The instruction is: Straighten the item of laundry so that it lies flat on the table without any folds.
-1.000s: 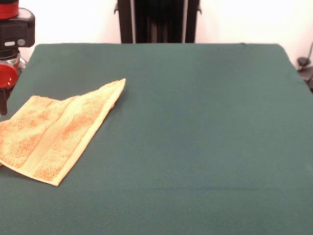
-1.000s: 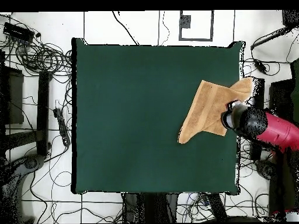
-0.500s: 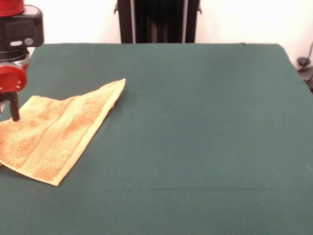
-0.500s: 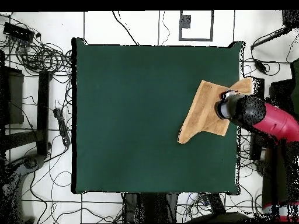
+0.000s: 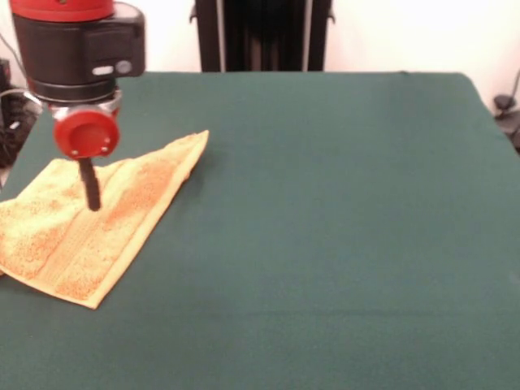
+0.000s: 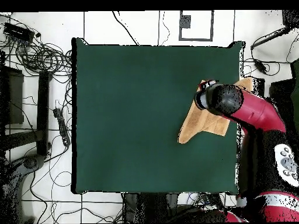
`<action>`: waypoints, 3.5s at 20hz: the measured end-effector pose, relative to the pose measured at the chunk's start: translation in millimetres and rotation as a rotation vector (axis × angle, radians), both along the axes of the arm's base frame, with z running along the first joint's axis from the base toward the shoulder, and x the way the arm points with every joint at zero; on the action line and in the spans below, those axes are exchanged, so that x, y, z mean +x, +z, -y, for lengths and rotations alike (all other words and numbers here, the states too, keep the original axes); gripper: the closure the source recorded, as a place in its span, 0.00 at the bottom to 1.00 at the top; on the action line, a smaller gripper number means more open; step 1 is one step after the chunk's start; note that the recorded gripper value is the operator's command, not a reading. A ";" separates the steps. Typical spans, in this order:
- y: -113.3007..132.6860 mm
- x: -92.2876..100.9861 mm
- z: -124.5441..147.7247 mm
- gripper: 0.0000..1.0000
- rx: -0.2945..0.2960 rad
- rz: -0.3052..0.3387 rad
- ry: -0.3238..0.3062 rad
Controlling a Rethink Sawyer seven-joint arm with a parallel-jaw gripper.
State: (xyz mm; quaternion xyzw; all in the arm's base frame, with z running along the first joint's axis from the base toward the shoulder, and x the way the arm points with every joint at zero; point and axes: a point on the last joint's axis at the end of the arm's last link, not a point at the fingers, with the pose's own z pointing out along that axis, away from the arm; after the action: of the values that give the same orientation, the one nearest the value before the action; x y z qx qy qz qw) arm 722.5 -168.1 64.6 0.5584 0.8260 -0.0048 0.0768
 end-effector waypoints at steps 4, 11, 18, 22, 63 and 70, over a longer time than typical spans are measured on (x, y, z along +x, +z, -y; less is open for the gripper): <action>2.5 4.1 -13.0 0.00 0.009 0.001 -0.009; 8.4 10.7 -12.3 0.00 0.057 0.012 -0.071; 14.4 7.1 -2.1 0.00 0.082 -0.010 -0.125; 16.5 6.6 -0.9 0.00 0.094 -0.012 -0.145; -20.4 -44.4 -33.4 0.00 0.151 -0.073 -0.464; -27.1 -86.3 30.6 0.00 0.064 -0.132 -0.386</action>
State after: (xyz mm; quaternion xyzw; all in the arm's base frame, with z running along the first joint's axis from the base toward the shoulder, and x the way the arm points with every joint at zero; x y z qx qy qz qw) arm 636.2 -198.7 37.5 0.7071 0.7065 -0.0295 0.0024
